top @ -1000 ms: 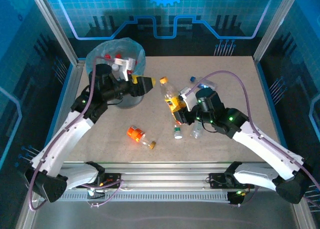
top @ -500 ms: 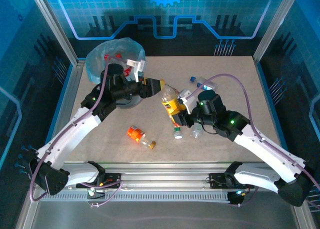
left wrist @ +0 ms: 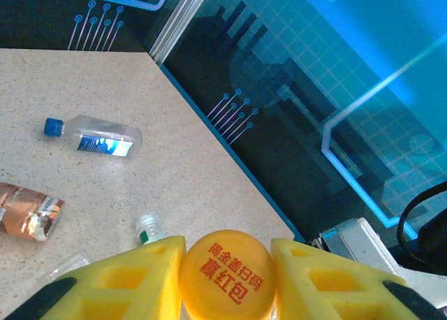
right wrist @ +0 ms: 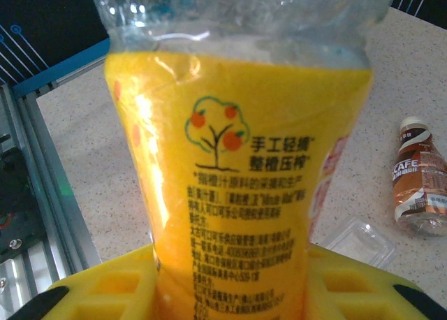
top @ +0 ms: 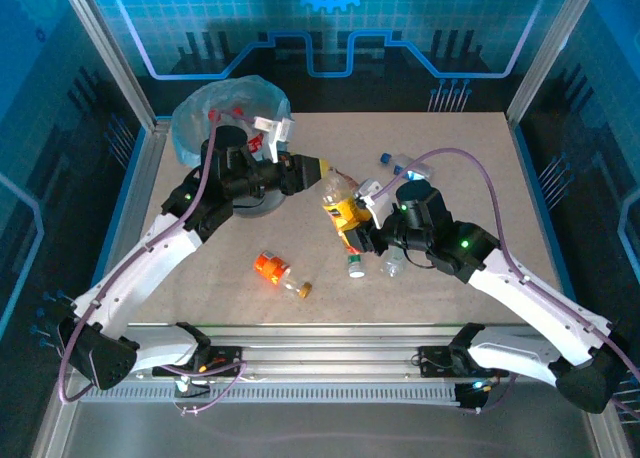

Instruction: Put the plastic bottles in the bin

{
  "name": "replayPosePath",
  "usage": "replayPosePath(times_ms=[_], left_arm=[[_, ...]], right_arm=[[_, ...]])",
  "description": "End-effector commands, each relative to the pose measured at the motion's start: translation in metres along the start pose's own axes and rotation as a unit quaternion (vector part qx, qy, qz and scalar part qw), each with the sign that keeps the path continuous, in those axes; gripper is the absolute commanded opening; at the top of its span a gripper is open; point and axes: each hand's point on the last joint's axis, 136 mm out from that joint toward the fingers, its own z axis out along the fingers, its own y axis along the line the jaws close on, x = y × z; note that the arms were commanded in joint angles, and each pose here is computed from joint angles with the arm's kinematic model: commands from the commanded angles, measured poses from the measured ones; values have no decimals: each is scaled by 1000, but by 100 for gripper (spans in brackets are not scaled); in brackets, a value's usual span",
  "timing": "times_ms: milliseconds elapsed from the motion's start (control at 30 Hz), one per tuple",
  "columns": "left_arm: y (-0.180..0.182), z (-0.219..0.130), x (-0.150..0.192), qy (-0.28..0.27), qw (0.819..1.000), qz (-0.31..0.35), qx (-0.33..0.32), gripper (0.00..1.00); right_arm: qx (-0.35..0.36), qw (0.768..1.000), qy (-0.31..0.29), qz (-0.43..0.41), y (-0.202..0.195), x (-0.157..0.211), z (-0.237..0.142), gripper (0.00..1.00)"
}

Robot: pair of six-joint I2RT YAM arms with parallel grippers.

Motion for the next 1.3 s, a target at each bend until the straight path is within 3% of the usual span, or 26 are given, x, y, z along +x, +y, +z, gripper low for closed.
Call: replayPosePath(times_ms=[0, 100, 433, 533, 600, 700, 833, 1000, 1133, 1267], left_arm=[[-7, 1, -8, -5, 1000, 14, 5, 55], [-5, 5, -4, 5, 1000, 8, 4, 53], [-5, 8, -5, 10, 1000, 11, -2, 12], [-1, 1, -14, -6, 999, 20, -30, 0], [1, -8, -27, -27, 997, 37, -62, 0], [-2, -30, -56, -65, 988, 80, -114, 0], [-11, -67, -106, -123, 965, 147, -179, 0], [2, -120, -170, -197, 922, 195, -270, 0], [43, -159, -212, -246, 884, 190, -348, 0], [83, -152, -231, -238, 862, 226, -385, 0]], right_arm=[[-14, 999, -36, -18, 8, -17, -7, 39], [-15, 999, -40, -18, 9, -19, -8, 39], [-7, 999, -37, -20, 7, -19, -9, 41], [11, 999, -36, -14, 1, -20, -11, 57], [27, 999, -37, -9, -4, -21, -13, 69], [41, 998, -42, -5, -9, -26, -15, 77], [35, 998, -56, -9, -6, -40, -19, 79], [31, 998, -55, -19, -5, -52, -13, 80], [21, 998, -47, -27, -2, -58, -7, 80], [21, 999, -38, -30, -4, -59, 0, 80]])
